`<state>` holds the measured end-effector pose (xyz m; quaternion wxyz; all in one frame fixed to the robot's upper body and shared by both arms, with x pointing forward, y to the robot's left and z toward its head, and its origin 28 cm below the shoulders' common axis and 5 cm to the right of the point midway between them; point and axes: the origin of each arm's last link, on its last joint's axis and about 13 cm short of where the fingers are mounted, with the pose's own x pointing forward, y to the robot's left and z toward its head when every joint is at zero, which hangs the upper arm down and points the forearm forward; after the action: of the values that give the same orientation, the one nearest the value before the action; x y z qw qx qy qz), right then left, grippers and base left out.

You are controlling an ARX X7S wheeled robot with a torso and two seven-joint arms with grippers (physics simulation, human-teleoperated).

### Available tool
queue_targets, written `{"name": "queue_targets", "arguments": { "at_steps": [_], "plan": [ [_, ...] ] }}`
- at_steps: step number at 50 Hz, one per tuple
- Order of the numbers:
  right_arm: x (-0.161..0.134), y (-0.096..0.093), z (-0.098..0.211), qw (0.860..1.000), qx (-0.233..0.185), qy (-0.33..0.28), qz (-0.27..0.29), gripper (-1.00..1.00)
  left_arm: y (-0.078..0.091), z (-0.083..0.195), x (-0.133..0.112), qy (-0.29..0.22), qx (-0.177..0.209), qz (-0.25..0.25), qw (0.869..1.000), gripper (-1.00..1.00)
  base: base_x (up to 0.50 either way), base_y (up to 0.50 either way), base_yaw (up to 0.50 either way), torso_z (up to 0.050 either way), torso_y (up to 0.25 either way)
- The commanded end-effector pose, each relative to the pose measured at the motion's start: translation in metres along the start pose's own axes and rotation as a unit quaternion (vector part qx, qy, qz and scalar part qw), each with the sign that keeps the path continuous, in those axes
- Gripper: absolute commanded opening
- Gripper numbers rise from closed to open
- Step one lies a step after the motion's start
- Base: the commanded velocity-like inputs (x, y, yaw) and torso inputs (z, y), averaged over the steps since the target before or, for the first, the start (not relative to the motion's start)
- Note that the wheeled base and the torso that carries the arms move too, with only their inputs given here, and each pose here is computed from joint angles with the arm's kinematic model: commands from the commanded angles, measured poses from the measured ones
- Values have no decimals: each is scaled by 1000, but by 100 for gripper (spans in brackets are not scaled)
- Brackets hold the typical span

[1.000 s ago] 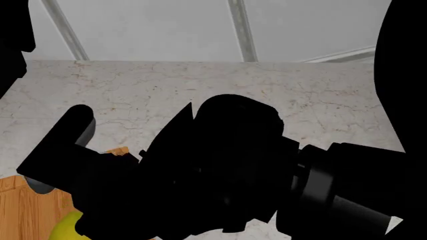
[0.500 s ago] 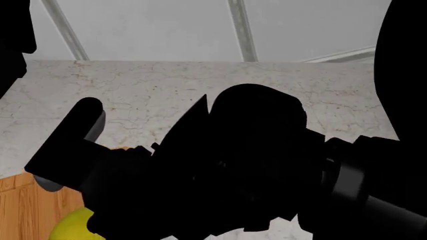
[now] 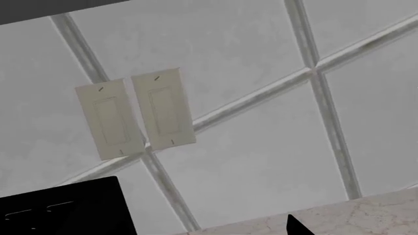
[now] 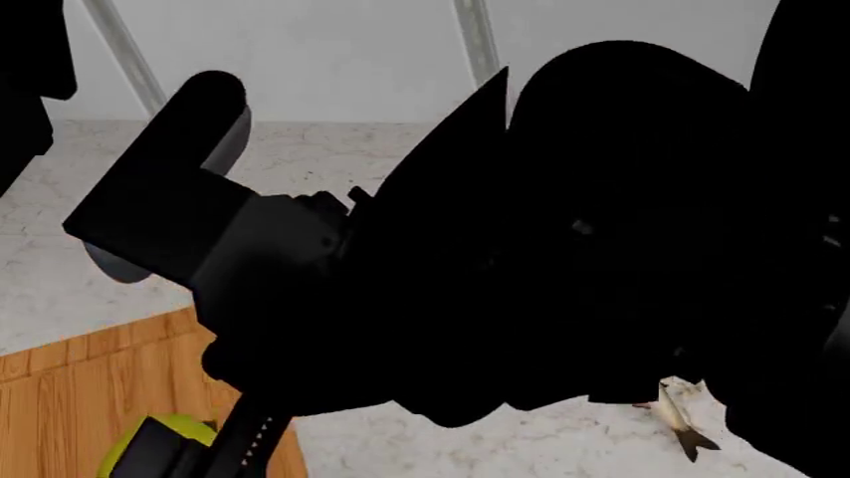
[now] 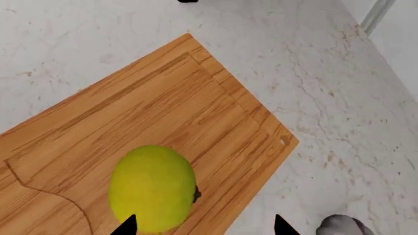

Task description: Clear the non-vegetable object off the cutting board and place the vegetables onto it.

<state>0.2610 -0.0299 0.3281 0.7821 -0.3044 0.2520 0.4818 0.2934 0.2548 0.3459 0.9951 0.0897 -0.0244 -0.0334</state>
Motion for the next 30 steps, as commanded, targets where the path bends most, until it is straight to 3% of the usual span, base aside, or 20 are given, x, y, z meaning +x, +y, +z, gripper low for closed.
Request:
{"name": "queue_targets", "arguments": {
  "at_steps": [1,16,30],
  "plan": [
    [-22,-17,5,999,20,-30,-37,100,-2,3,0,-6,-12,-16,1000,100,0,0,0,0,0],
    [-24,-50,-14,992,67,-11,-102,100,-7,2,2,-7,-10,-23,1000,100,0,0,0,0,0],
    [-8,-70,-27,987,81,-9,-138,100,-6,-2,4,-4,-11,-22,1000,100,0,0,0,0,0]
  ]
}}
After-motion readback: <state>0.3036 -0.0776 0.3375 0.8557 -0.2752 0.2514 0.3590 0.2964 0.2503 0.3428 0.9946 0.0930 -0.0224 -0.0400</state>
